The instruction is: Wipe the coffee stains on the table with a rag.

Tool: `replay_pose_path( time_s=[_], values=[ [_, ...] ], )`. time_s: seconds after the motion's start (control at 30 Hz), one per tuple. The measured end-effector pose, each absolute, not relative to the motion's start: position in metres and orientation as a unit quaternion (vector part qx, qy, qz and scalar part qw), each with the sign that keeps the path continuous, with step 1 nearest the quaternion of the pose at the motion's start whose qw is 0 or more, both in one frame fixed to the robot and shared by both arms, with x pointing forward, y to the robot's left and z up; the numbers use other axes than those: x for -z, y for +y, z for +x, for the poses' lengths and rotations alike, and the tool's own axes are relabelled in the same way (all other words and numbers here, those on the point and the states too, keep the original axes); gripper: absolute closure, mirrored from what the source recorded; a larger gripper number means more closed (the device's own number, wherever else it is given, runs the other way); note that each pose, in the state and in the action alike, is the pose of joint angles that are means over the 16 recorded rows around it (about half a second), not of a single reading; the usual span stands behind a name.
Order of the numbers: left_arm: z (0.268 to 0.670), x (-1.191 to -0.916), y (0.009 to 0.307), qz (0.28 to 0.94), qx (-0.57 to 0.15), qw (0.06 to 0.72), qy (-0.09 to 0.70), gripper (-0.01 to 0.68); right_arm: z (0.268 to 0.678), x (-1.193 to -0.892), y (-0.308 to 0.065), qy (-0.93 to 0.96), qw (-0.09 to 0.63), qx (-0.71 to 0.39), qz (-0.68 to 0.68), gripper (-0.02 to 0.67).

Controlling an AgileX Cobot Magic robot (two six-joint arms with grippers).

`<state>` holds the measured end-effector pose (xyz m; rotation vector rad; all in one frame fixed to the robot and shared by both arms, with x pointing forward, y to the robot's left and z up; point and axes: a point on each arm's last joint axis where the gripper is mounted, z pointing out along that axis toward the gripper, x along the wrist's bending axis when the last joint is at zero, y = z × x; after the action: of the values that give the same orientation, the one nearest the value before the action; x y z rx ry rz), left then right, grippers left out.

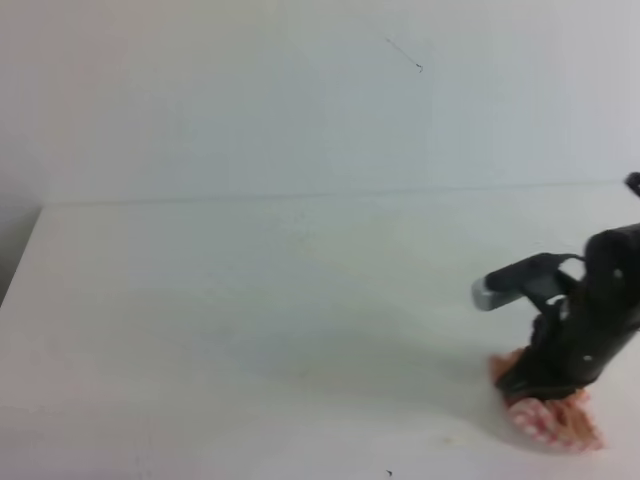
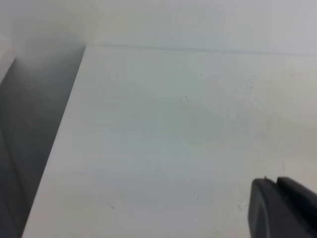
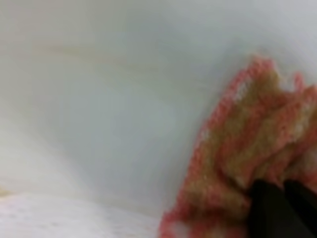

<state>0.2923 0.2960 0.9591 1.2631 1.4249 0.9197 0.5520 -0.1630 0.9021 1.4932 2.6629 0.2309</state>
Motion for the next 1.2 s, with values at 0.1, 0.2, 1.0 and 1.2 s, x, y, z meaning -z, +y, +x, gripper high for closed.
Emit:
replay_pose_path(
  time_s=[0.1, 0.2, 1.0, 1.2],
  values=[
    [0.292, -0.959, 0.296, 0.52, -0.379, 0.491, 0.587, 0.674, 0.554, -0.903, -0.193, 0.846, 0.048, -0.076, 0.526, 0.636],
    [0.292, -0.958, 0.296, 0.521, -0.378, 0.491, 0.587, 0.674, 0.554, -0.904, -0.215, 0.822, 0.052, -0.082, 0.562, 0.636],
    [0.292, -0.959, 0.296, 0.52, -0.378, 0.491, 0.588, 0.674, 0.595, -0.903, -0.036, 0.871, -0.012, -0.205, 0.446, 0.636],
    [0.292, -0.959, 0.296, 0.52, -0.378, 0.491, 0.588, 0.674, 0.587, -0.904, 0.013, 0.913, 0.007, -0.17, 0.372, 0.636]
  ],
)
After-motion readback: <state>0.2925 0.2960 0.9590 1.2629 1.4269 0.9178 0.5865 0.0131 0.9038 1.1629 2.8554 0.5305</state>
